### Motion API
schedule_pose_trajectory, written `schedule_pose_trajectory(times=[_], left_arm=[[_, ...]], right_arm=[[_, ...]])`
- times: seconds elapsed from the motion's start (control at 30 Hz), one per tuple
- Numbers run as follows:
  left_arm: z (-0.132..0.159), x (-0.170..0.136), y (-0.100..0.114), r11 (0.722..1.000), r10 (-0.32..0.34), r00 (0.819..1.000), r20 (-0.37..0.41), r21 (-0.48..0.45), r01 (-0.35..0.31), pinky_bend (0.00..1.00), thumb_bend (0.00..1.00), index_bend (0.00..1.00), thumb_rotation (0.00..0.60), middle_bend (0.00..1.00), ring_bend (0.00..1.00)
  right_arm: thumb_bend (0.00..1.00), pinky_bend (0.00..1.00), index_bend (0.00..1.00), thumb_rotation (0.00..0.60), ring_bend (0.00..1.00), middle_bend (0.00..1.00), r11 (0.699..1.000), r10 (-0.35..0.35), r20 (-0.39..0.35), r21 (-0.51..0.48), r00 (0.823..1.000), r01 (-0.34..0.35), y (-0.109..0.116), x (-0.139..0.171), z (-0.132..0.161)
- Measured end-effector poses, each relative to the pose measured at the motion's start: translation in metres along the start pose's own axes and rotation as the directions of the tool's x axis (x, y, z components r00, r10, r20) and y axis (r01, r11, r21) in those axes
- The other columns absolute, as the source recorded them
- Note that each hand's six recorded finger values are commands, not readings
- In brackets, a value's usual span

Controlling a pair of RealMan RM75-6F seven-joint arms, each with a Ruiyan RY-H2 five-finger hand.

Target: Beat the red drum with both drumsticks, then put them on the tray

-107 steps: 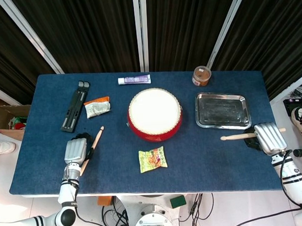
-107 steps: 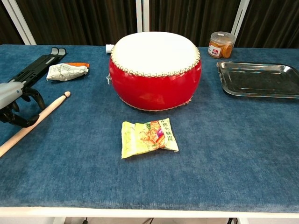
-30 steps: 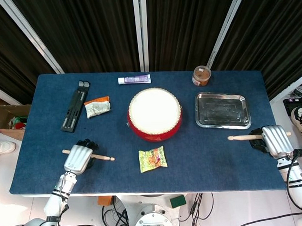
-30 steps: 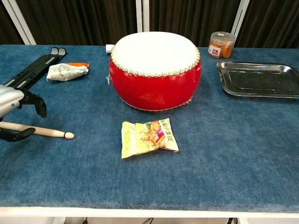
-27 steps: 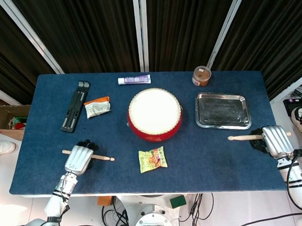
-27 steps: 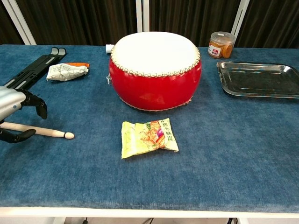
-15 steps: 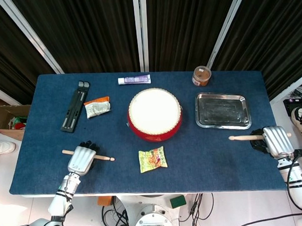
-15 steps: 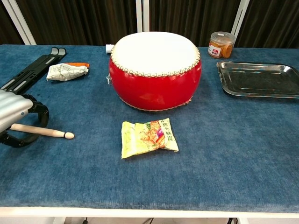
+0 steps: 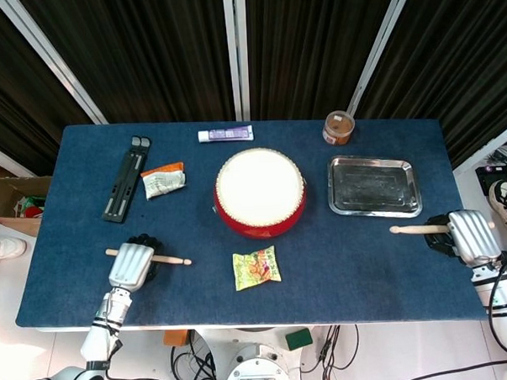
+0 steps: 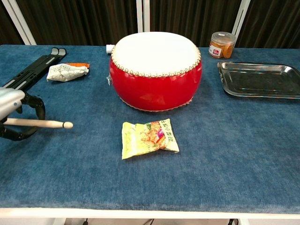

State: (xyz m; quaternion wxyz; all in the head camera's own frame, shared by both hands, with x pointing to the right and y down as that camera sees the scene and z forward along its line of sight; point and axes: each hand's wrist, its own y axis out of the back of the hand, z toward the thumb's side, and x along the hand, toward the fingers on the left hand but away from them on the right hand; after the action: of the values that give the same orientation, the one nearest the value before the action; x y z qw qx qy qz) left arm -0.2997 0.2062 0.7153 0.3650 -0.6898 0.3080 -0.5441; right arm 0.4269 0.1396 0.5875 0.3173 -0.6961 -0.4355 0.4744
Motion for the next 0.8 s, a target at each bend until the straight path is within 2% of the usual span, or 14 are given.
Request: schedule_pose_trajectory(times=[0.07,0.13,0.2,0.27,0.37,0.4,0.47,0.5,0.57,0.63,0.67,0.7,0.77,0.8], left_arm=[[-0.002,0.000,0.004,0.995,0.015,1.000,-0.008,-0.103,-0.016,0.40,0.46,0.56,0.600,0.39,0.30],[-0.006,0.000,0.008,0.970,0.038,0.999,-0.020,-0.240,-0.042,0.40,0.46,0.55,0.600,0.38,0.30],[-0.010,0.000,0.013,0.920,0.064,0.997,-0.036,-0.384,-0.073,0.40,0.46,0.55,0.600,0.38,0.30],[-0.015,0.000,0.018,0.859,0.089,0.995,-0.051,-0.502,-0.103,0.40,0.46,0.54,0.600,0.39,0.30],[-0.024,0.000,0.024,0.723,0.128,0.989,-0.077,-0.675,-0.147,0.40,0.46,0.54,0.600,0.39,0.30],[-0.027,0.000,0.025,0.661,0.142,0.986,-0.088,-0.733,-0.161,0.40,0.46,0.54,0.600,0.40,0.30],[-0.033,0.000,0.027,0.565,0.159,0.982,-0.105,-0.806,-0.178,0.40,0.46,0.53,0.600,0.40,0.30],[-0.036,0.000,0.028,0.500,0.170,0.979,-0.117,-0.845,-0.188,0.40,0.46,0.53,0.600,0.40,0.30],[-0.042,0.000,0.029,0.407,0.184,0.973,-0.136,-0.891,-0.201,0.40,0.46,0.52,0.600,0.41,0.30],[-0.048,0.001,0.030,0.301,0.199,0.967,-0.160,-0.929,-0.216,0.42,0.46,0.51,0.600,0.42,0.31],[-0.050,0.001,0.030,0.257,0.204,0.964,-0.171,-0.941,-0.221,0.42,0.46,0.51,0.600,0.43,0.32],[-0.053,0.002,0.030,0.200,0.208,0.961,-0.185,-0.953,-0.227,0.42,0.46,0.50,0.600,0.43,0.32],[-0.057,0.002,0.030,0.116,0.208,0.957,-0.204,-0.966,-0.231,0.42,0.46,0.50,0.600,0.43,0.32],[-0.059,0.003,0.030,0.060,0.202,0.956,-0.214,-0.971,-0.230,0.42,0.46,0.50,0.600,0.43,0.32]], right_arm=[[0.88,1.00,1.00,0.600,1.00,1.00,1.000,-0.003,-0.002,-0.001,1.000,0.003,0.003,0.001,0.001],[0.88,1.00,1.00,0.600,1.00,1.00,1.000,-0.004,-0.001,-0.001,1.000,0.004,0.004,0.001,0.001],[0.88,1.00,1.00,0.600,1.00,1.00,1.000,-0.002,0.001,-0.002,1.000,0.002,0.003,0.001,0.001],[0.88,1.00,1.00,0.600,1.00,1.00,1.000,0.004,0.002,-0.001,1.000,-0.004,0.002,0.001,0.001],[0.88,1.00,1.00,0.600,1.00,1.00,1.000,0.015,0.004,0.003,1.000,-0.015,0.000,0.002,0.001],[0.88,1.00,1.00,0.600,1.00,1.00,1.000,0.020,0.004,0.005,1.000,-0.020,-0.002,0.002,0.001],[0.88,1.00,1.00,0.600,1.00,1.00,0.999,0.032,0.003,0.011,0.999,-0.032,-0.005,0.002,0.001],[0.88,1.00,1.00,0.600,1.00,1.00,0.999,0.036,0.002,0.014,0.999,-0.036,-0.006,0.003,0.001],[0.88,1.00,1.00,0.600,1.00,1.00,0.999,0.048,0.002,0.023,0.999,-0.048,-0.010,0.003,0.000],[0.88,1.00,1.00,0.600,1.00,1.00,0.998,0.058,0.001,0.028,0.998,-0.058,-0.014,0.003,0.001],[0.88,1.00,1.00,0.600,1.00,1.00,0.998,0.063,0.001,0.030,0.998,-0.063,-0.015,0.003,0.001],[0.88,1.00,1.00,0.600,1.00,1.00,0.997,0.067,0.001,0.032,0.998,-0.067,-0.016,0.003,0.001],[0.88,1.00,1.00,0.600,1.00,1.00,0.997,0.073,0.001,0.036,0.997,-0.073,-0.019,0.003,0.001],[0.88,1.00,1.00,0.600,1.00,1.00,0.996,0.076,0.001,0.037,0.997,-0.076,-0.020,0.003,0.001]])
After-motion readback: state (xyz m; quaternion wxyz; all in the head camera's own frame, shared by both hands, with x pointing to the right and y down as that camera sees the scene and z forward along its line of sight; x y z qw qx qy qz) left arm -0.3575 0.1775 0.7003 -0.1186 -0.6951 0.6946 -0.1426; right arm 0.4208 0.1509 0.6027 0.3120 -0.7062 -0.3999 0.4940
